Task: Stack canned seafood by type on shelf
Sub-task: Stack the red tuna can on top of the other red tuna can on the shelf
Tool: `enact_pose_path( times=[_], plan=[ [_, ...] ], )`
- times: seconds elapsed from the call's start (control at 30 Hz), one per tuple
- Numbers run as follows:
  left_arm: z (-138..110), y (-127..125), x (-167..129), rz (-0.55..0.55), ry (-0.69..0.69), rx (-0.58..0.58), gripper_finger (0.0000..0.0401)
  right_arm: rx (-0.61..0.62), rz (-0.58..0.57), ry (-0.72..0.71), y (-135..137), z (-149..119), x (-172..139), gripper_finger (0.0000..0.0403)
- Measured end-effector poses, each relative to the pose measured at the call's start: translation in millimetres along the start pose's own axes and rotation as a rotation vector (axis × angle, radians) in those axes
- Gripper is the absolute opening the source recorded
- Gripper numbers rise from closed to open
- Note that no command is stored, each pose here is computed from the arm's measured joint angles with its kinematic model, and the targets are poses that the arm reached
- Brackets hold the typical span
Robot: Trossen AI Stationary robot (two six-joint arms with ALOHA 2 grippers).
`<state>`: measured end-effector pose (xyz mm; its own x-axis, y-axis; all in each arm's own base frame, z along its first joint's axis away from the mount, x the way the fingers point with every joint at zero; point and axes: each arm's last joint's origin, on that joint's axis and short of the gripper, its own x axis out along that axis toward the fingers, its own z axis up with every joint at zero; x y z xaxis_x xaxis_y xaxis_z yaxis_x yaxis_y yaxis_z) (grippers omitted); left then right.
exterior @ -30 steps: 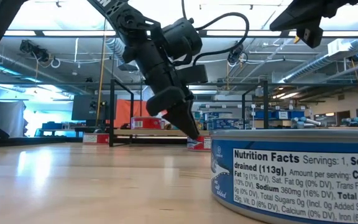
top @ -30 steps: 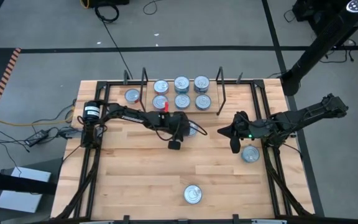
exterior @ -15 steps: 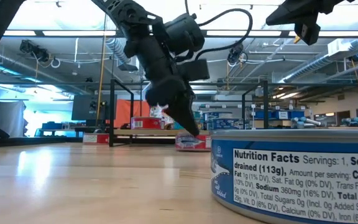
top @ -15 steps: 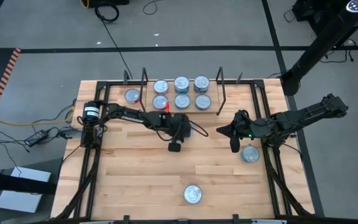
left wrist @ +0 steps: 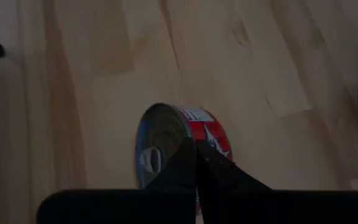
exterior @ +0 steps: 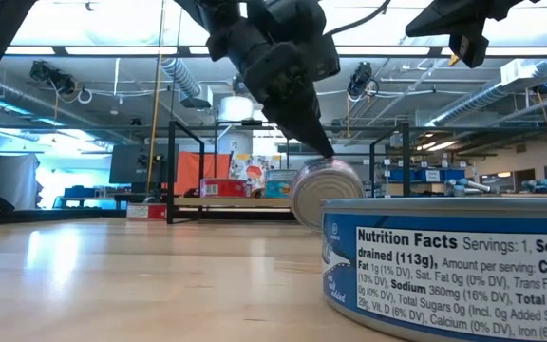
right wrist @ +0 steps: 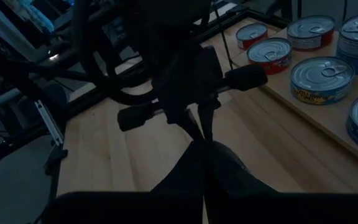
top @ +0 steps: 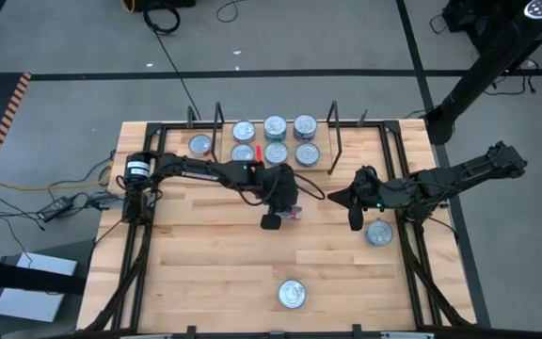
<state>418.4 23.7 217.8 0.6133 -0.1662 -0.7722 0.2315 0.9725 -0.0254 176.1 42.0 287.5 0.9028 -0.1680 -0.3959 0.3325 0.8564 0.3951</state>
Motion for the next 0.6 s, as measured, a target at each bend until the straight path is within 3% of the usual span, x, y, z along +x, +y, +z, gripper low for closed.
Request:
enact_pose_path(
  times=[0.2, 0.6],
  plan=[
    [0.1, -1.7, -0.4, -0.067, -0.01, -0.012, 0.0, 0.0, 0.0, 0.001, 0.0, -0.1, 0.1, 0.0003],
    [-2.4, -0.2, 1.7, -0.048, -0.014, -0.028, 0.0, -0.006, 0.011, 0.012, 1.1, -1.4, -0.5, 0.0003]
  ],
)
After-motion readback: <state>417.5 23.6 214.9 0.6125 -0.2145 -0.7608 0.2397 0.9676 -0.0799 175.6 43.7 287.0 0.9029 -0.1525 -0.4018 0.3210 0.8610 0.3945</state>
